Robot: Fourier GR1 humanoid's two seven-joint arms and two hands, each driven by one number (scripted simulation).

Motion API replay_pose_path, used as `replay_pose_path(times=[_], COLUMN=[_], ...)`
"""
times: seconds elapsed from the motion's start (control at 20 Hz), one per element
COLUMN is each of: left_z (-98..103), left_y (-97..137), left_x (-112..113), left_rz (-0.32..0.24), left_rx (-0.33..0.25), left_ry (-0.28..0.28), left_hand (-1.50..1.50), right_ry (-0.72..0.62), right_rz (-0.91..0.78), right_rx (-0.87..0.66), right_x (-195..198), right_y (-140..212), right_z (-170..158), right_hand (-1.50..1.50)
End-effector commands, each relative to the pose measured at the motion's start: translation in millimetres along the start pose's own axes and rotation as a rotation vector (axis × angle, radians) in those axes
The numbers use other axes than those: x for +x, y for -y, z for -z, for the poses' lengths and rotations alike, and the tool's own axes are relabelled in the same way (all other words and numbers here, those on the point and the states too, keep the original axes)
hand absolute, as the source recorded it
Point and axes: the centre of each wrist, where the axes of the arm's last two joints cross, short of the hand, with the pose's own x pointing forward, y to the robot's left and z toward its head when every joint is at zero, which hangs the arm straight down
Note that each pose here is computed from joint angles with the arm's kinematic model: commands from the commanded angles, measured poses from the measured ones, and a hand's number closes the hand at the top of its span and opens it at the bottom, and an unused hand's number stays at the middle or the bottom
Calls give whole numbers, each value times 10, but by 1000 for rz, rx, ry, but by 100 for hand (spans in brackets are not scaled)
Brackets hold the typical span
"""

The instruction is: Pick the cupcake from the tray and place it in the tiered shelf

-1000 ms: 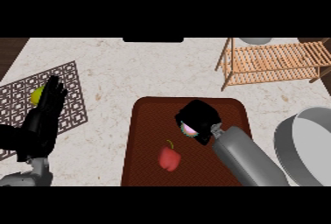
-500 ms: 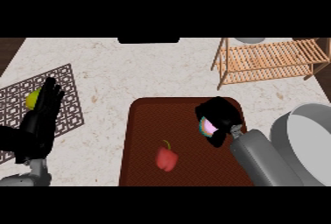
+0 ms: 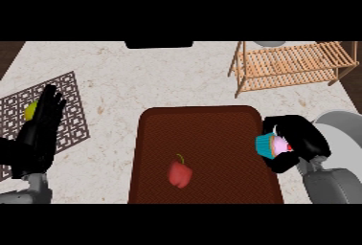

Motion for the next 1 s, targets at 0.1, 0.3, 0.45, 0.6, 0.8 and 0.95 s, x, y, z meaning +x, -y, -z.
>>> replay_pose_path(times=[0.1, 0.3, 0.45, 0.6, 0.8, 0.95], left_z=[-58, -5, 12, -21, -236, 51], left_y=[44, 101, 48, 12, 268, 272], left_x=[-10, -25, 167, 94, 65, 216], left_rz=[1, 13, 20, -8, -15, 0], left_rx=[-8, -4, -10, -35, -41, -47], left_ry=[-13, -3, -8, -5, 2, 9], left_hand=[0, 0, 0, 0, 0, 0], right_ry=[38, -27, -99, -154, -188, -183], right_rz=[286, 382, 359, 319, 327, 365], right_rx=[-220, -397, -487, -557, -580, -615], right_x=[281, 330, 326, 257, 127, 77], right_y=[601, 1025, 1236, 1724, 1732, 2081], right_z=[-357, -692, -1057, -1123, -1179, -1039], right_hand=[150, 150, 150, 150, 150, 150])
